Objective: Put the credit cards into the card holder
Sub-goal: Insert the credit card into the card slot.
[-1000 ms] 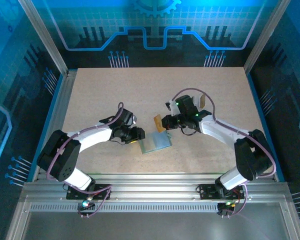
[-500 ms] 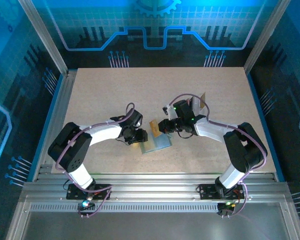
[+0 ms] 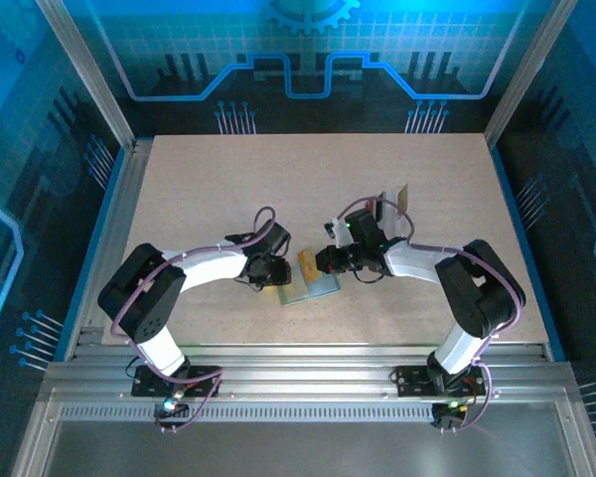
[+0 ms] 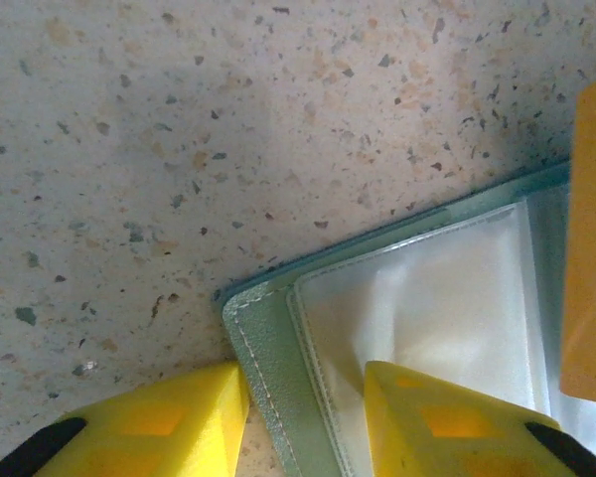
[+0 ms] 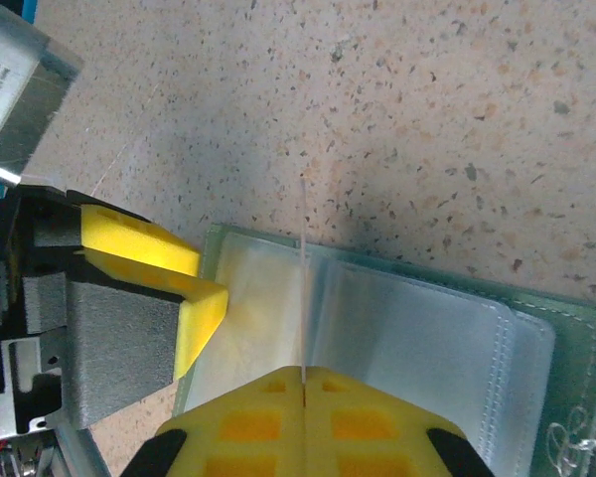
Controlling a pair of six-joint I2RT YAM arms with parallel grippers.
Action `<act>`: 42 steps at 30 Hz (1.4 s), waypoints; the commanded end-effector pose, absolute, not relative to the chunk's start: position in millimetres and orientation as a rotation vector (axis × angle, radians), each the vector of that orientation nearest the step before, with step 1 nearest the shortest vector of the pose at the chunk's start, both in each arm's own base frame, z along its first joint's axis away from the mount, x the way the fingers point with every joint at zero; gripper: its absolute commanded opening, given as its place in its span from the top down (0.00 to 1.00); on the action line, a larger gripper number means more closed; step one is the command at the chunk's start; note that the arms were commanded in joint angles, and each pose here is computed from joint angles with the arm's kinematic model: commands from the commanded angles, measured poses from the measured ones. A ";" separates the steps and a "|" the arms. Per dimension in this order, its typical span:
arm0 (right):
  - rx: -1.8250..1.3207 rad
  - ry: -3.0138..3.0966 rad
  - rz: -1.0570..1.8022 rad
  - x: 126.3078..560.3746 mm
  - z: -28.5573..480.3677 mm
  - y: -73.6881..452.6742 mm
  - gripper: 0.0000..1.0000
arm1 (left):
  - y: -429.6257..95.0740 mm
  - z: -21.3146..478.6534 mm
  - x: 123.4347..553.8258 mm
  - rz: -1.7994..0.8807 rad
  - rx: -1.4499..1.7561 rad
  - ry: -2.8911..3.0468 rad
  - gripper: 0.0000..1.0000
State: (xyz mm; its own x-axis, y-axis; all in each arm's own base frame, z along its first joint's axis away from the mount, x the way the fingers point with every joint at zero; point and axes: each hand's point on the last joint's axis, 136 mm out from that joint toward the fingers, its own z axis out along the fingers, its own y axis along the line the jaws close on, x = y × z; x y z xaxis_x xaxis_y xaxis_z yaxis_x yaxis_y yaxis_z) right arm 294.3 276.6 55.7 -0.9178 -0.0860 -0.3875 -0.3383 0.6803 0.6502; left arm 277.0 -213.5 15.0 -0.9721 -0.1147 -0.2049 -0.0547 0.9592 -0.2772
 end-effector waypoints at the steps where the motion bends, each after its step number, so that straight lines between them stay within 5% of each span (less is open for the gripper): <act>1: -0.331 2.557 1.179 288.5 53.6 287.6 1.00 | -202.8 -10.0 258.6 -0.315 -0.144 2.967 0.64; 42: -0.217 2.585 1.201 292.3 50.6 282.9 1.00 | -201.1 -21.0 248.5 -0.325 -0.159 2.992 0.66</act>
